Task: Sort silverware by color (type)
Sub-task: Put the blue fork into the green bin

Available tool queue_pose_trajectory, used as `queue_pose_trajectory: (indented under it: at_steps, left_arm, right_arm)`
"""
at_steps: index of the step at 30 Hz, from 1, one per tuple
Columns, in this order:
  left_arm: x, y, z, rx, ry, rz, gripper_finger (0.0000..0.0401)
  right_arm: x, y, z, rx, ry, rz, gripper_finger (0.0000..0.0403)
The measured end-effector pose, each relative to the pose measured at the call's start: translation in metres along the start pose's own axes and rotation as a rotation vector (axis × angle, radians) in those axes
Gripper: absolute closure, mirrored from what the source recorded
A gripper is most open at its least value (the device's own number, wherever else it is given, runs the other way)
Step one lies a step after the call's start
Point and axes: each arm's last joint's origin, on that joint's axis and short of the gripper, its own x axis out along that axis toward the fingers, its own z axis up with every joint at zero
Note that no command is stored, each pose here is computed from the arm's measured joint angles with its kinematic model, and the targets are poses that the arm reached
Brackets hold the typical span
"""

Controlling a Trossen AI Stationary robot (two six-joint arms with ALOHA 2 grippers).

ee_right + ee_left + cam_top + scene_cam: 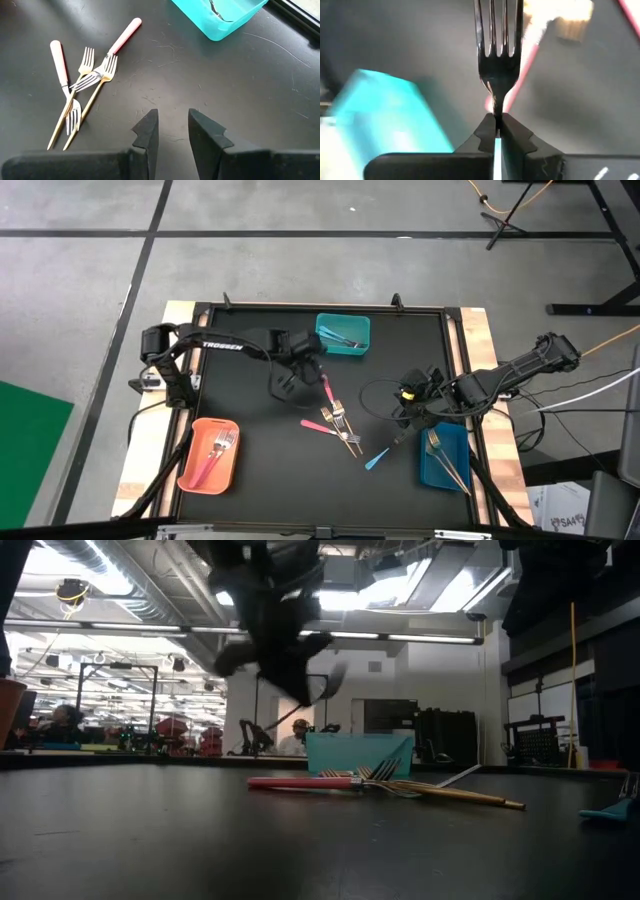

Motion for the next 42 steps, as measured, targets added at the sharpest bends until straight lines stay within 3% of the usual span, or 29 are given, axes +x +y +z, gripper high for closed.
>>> queue_pose_trajectory:
  at_steps: [7, 15, 26, 42]
  left_arm:
    - [-0.020, 0.044, 0.005, 0.010, -0.109, 0.242, 0.0394]
    - [-0.029, 0.077, -0.018, -0.025, -0.158, 0.445, 0.0394]
    - [0.004, 0.096, -0.056, -0.085, -0.137, 0.470, 0.0394]
    - [0.077, 0.089, -0.079, -0.114, -0.046, 0.420, 0.0390]
  right_arm:
    - [0.000, 0.000, 0.000, 0.000, 0.000, 0.000, 0.0308]
    - [0.000, 0.000, 0.000, 0.000, -0.001, 0.000, 0.0308]
    - [0.000, 0.000, 0.000, -0.001, -0.011, -0.008, 0.0308]
    - [0.000, 0.000, 0.000, -0.001, -0.017, -0.012, 0.0308]
